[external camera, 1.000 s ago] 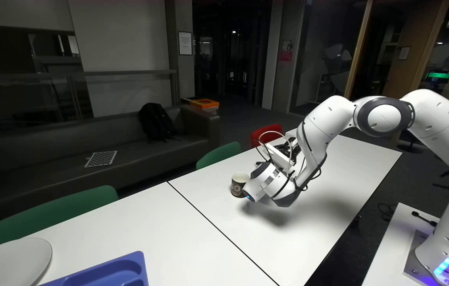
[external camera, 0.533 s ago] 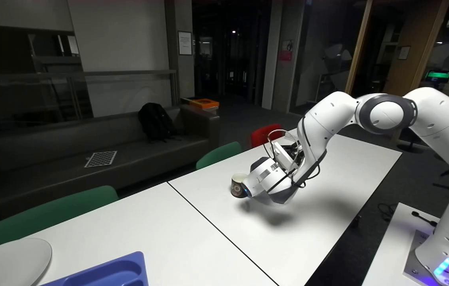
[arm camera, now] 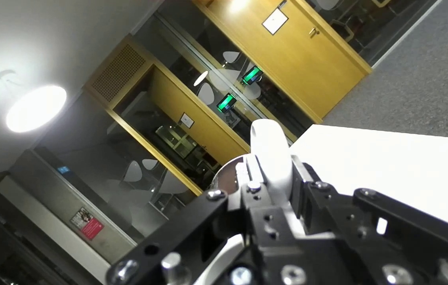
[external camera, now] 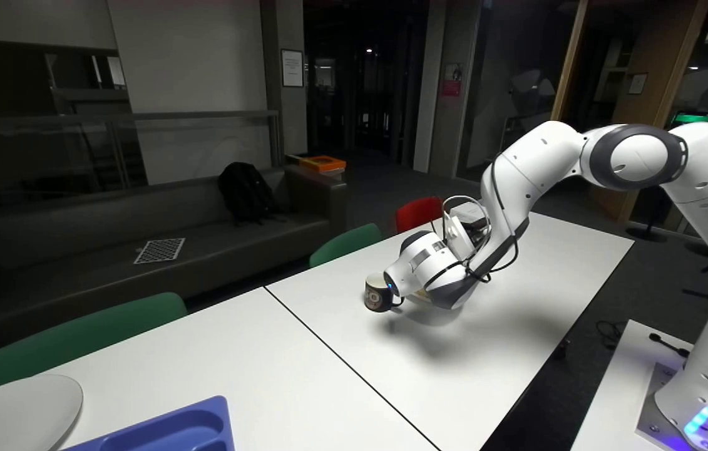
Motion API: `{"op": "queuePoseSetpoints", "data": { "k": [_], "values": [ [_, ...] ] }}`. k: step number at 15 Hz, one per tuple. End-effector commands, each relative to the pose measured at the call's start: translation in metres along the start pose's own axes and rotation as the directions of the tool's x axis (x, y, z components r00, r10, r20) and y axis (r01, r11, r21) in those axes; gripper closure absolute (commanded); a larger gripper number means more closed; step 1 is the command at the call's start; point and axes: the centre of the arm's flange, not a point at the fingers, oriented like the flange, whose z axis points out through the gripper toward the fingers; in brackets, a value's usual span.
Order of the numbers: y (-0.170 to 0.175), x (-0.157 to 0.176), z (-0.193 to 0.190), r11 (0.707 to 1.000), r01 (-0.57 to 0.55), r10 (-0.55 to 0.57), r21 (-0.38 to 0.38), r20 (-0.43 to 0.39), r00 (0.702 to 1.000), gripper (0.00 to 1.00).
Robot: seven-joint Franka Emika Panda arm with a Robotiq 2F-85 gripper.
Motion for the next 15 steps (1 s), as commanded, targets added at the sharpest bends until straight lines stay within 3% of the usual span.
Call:
{"op": "queuePoseSetpoints", "data": {
  "k": [1,6,15],
  "values": [
    [0.005,-0.043,0.028,0.992,-0.124,0.124,0.025,-0.025,0.992,0.95],
    [0.005,-0.060,0.046,0.949,-0.305,0.311,0.086,-0.066,0.948,0.95],
    [-0.001,-0.071,0.085,0.833,-0.496,0.542,0.244,-0.184,0.820,0.95]
  ]
}}
